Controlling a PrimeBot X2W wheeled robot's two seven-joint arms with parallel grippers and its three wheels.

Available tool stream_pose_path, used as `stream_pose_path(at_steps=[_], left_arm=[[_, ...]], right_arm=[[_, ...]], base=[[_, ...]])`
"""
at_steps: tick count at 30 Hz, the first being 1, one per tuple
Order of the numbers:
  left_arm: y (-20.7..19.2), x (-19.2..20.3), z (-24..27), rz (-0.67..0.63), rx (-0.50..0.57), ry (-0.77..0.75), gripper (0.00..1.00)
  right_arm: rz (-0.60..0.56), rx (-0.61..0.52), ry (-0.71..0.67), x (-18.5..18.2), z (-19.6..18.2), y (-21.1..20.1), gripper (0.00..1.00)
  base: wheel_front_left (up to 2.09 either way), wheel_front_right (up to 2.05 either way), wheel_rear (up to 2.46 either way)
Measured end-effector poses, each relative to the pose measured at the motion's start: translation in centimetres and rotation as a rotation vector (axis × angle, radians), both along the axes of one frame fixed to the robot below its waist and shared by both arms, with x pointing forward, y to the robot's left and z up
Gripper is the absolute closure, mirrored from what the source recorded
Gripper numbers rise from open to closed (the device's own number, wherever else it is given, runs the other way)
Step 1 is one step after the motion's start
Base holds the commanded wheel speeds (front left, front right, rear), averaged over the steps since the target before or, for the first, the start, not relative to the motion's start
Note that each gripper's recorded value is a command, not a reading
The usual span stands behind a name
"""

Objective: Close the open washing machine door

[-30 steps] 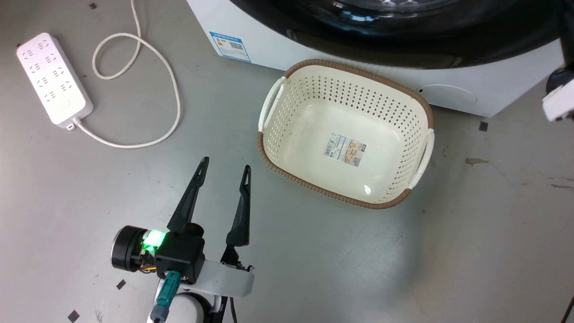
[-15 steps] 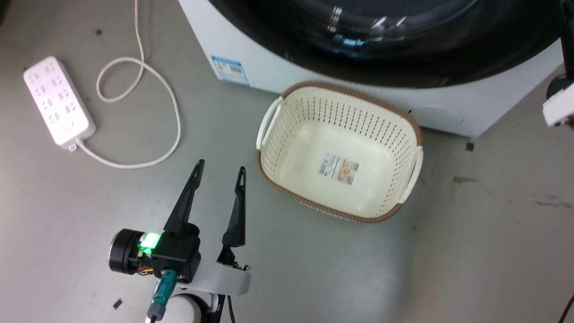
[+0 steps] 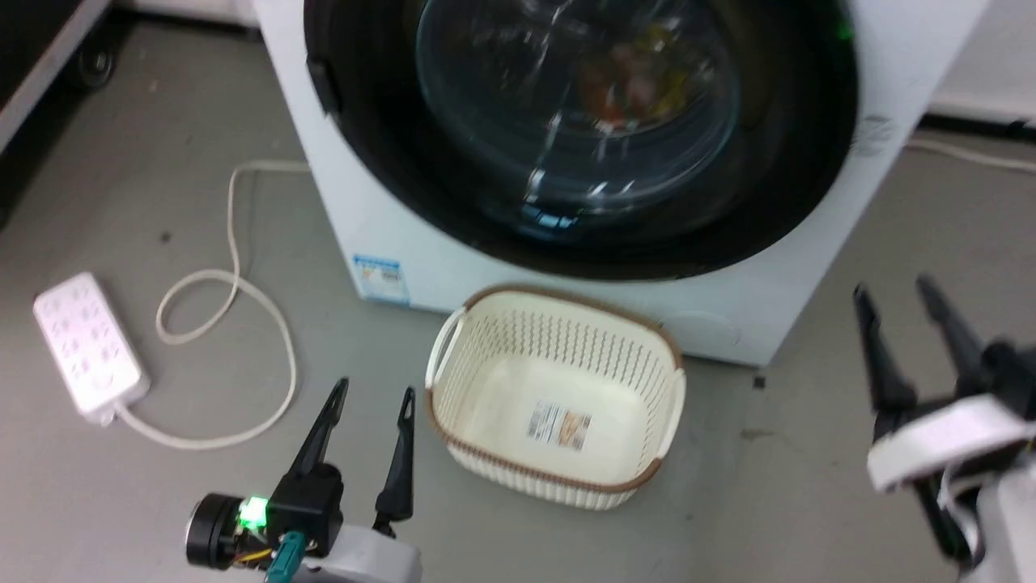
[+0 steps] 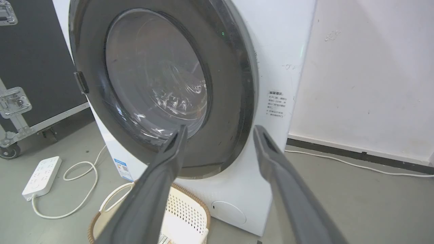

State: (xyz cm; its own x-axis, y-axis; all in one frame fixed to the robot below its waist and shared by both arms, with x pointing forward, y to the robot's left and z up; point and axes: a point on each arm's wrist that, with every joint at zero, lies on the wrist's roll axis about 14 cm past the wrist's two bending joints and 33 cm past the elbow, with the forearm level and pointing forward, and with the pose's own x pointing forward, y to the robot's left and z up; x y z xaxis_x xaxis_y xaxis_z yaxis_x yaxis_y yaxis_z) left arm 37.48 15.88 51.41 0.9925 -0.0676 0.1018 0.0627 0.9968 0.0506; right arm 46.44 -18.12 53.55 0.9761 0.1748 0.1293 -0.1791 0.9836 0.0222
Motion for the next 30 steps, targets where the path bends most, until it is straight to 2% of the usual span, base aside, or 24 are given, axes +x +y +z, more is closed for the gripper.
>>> stream_pose_path(at_steps=[6,13,19,30], left_arm=[[-0.6,-1.0,0.7,-0.033,-0.027,-0.017,0.00],[-1.6,-1.5,0.7,-0.075,-0.046,-0.018,0.00],[-1.1,-1.8,-0.1,-0.054,-0.061,0.009,0.00],[0.9,-2.4,-1.9,0.014,-0.157,0.065,0.00]], right_arm=[[-0.106,0.019,-0.017,-5.7,-0.1,-1.3,0.00],[-0.202,0.045,0.012,-9.6,-1.5,-3.3,0.00],[-0.193,0.029,0.054,-10.7,-3.0,-2.8,0.00],[-0.144,0.036,0.059,-10.5,-3.1,-1.1,0.00]], base=[[0.00,0.00,0.00],[0.00,0.00,0.00],[0.00,0.00,0.00],[0.00,0.00,0.00]])
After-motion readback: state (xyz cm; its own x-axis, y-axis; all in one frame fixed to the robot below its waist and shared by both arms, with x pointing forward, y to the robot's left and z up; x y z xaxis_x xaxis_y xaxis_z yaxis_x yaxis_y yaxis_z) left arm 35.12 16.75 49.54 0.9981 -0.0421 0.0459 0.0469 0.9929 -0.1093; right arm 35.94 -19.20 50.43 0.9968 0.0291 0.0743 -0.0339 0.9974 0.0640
